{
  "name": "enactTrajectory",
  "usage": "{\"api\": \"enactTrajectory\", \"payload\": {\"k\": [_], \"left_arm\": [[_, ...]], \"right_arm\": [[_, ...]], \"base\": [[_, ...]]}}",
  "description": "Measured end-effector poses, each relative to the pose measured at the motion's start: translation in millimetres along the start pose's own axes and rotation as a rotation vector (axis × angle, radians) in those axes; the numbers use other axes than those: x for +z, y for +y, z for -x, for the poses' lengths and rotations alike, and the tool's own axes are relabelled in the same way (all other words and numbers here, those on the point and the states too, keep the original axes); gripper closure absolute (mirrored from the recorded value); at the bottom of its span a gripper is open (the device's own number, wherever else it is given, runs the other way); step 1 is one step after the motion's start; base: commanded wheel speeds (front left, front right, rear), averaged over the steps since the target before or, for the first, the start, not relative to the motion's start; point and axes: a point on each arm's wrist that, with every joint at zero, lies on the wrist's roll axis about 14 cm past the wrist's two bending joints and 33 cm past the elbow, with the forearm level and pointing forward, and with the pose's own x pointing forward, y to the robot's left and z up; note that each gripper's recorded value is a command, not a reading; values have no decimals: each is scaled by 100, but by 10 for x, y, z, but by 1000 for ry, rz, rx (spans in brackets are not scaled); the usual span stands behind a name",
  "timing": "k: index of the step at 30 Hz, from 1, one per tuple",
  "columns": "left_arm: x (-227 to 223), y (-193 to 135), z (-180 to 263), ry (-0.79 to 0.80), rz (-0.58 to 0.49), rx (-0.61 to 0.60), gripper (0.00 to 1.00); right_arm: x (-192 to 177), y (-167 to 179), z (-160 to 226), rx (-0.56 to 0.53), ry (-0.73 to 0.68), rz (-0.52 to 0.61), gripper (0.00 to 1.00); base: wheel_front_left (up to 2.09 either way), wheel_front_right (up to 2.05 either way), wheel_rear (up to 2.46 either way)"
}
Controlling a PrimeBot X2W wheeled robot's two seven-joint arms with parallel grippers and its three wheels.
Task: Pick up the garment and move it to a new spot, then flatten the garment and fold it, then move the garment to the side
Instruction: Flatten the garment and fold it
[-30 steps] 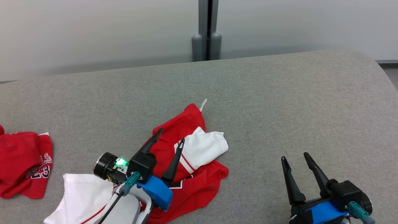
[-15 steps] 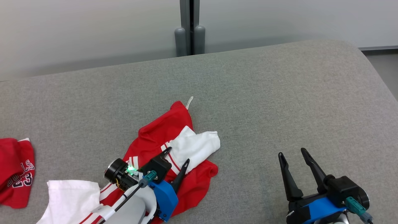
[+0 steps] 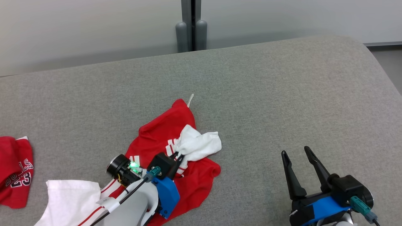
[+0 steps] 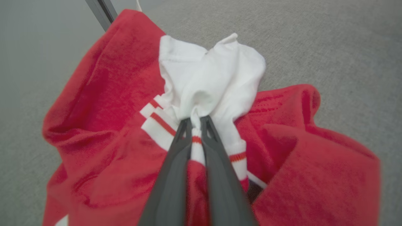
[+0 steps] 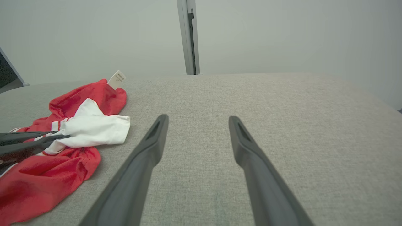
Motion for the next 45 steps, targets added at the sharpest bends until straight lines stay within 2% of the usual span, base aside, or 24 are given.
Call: {"api": "enactTrajectory", "payload": {"k": [4,8,15,21,25,30,31,32,33,38,45], "left_arm": [[231,40,-8,-85,6,11,100],[655,195,15,-216,8,44,100],[1251,898,281,-406,16,211,100],[1199,1601,543,-421,57,396,100],[1120,1942,649,-414,72,497,100],[867,2149,651,-355,83,559,100],[796,2190,653,-337,88,577,84],[717,2211,649,-317,93,585,30],[676,2222,646,-310,100,593,0],[630,2167,643,-317,114,607,0],[823,2063,994,-448,146,670,0]], "right_arm": [[18,29,-26,9,-7,-5,0],[22,71,-50,23,-9,-8,0],[-6,129,-90,41,-1,-12,0],[-42,78,-117,25,10,-16,0],[-85,14,-125,7,24,-14,0],[-145,-69,-138,-18,42,-13,0],[-157,-77,-140,-20,46,-13,0],[-169,-84,-136,-22,50,-12,0],[-180,-92,-134,-25,54,-12,0],[-166,-106,-159,-29,49,-15,0],[-93,-48,-168,-11,26,-18,0]], "base": [[0,0,0],[0,0,0],[0,0,0],[0,0,0],[0,0,0],[0,0,0],[0,0,0],[0,0,0],[0,0,0],[0,0,0],[0,0,0]]}}
